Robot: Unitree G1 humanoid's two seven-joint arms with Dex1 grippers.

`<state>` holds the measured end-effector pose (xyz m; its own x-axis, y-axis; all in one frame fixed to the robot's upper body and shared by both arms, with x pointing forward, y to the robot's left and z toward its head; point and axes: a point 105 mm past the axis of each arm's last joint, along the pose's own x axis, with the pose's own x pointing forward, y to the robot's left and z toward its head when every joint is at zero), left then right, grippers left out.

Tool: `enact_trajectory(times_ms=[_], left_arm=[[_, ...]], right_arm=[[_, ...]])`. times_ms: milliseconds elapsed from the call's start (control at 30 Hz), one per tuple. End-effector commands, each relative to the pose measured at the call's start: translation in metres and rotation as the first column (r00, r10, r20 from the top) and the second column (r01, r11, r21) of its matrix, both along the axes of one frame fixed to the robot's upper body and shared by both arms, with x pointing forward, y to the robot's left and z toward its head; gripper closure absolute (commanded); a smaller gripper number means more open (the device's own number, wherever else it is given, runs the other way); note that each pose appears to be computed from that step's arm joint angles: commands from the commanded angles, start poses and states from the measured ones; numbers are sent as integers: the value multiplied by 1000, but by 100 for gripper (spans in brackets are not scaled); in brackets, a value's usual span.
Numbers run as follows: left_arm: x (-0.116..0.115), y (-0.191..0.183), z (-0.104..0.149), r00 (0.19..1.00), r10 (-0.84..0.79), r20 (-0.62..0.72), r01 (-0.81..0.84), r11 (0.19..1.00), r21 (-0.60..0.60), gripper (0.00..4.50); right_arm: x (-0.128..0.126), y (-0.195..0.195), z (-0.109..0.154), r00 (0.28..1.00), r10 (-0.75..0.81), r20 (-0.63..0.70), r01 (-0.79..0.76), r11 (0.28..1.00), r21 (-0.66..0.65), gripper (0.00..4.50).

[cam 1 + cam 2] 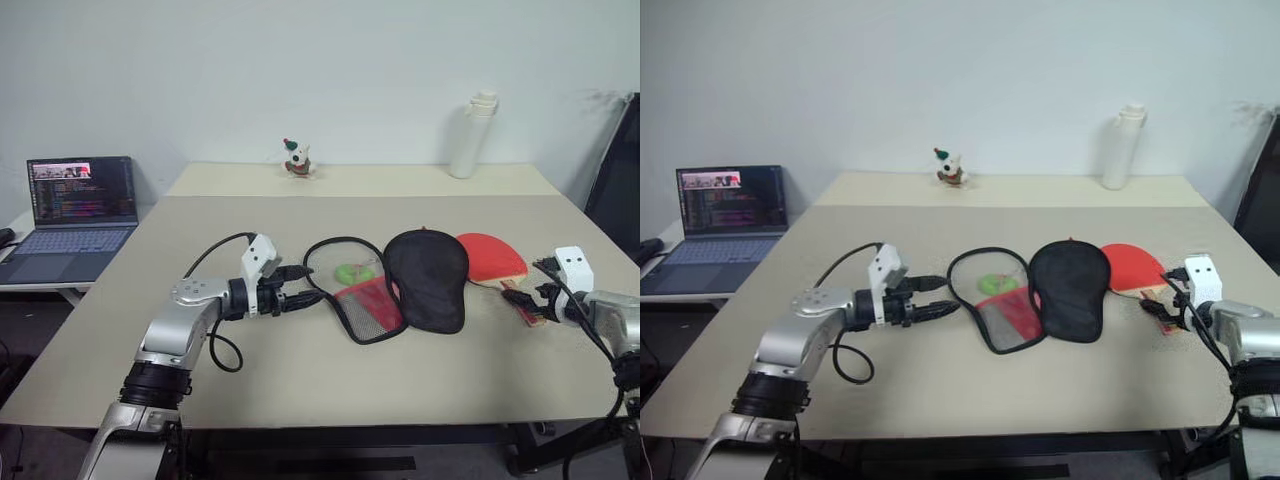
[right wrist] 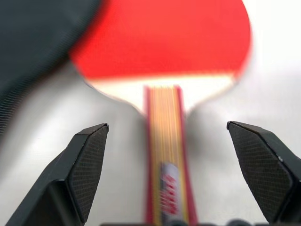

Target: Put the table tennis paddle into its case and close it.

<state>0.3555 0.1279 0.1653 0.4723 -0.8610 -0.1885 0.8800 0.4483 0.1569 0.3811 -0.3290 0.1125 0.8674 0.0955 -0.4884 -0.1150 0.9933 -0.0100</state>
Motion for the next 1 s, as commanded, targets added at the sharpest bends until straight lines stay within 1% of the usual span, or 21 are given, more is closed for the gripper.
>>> enact_trajectory(times_ms=[33,300,333,400,500,533,667,700,833,933,967,1000], left_arm=[[1,-3,12,999,-22,45,22,1000,1,117],[0,-3,10,999,-21,47,21,1000,2,117],[0,-2,9,999,-20,46,20,1000,3,117],[-1,-1,8,999,-16,44,16,1000,3,117],[-1,1,7,999,-11,43,11,1000,5,117],[-1,2,7,999,-9,43,9,1000,5,117],[-1,5,5,999,1,41,-1,1000,5,117],[-2,7,4,999,5,40,-5,1000,5,117],[-1,9,3,999,14,39,-14,1000,3,117],[-1,11,3,999,26,40,-26,1000,2,117],[-1,12,3,999,30,39,-30,1000,1,117],[-2,13,2,999,32,38,-32,999,1,117]], right_arm=[[9,-3,12,999,-11,54,11,1000,-4,6],[17,10,-9,1000,-1,25,1,1000,6,6],[18,12,-11,1000,-1,26,1,1000,-1,22],[19,14,-14,1000,-9,28,10,1000,-23,57],[19,10,-16,999,-41,32,43,998,-42,155],[19,9,-17,998,-54,35,55,998,-37,197],[18,9,-15,995,-93,47,93,996,16,329],[18,6,-13,992,-114,53,113,993,26,342],[16,-6,2,976,-192,100,188,981,47,342],[16,-13,35,949,-242,201,233,970,69,342],[15,-8,52,939,-241,245,227,970,83,342],[14,-5,62,933,-238,271,221,971,90,342]])
